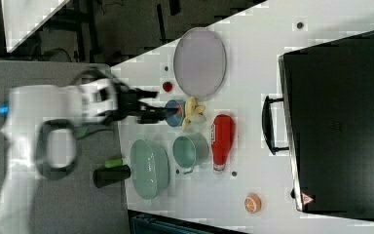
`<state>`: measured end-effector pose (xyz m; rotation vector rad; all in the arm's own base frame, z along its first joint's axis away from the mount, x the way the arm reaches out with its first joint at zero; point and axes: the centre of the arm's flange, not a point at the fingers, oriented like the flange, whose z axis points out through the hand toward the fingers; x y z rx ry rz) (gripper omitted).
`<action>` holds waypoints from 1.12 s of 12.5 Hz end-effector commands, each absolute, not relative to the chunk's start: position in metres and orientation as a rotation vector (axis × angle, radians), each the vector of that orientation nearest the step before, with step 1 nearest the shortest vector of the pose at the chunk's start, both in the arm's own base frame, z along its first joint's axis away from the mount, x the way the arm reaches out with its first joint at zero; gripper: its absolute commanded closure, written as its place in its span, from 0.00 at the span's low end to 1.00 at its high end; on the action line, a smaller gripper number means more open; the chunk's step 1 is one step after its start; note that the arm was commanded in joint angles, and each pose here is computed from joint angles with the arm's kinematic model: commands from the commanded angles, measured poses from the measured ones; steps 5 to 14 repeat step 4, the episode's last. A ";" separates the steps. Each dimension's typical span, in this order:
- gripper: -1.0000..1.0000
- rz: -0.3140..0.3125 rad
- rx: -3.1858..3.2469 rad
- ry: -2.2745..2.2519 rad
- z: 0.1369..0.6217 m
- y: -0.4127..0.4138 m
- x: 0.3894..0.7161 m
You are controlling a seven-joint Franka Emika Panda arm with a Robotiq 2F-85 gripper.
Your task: Pick ketchup from strainer and place it on the table
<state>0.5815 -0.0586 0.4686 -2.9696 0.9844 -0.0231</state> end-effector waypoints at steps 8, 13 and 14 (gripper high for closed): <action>0.00 -0.006 -2.864 1.272 0.559 -0.037 0.573; 0.00 -0.006 -2.864 1.272 0.559 -0.037 0.573; 0.00 -0.006 -2.864 1.272 0.559 -0.037 0.573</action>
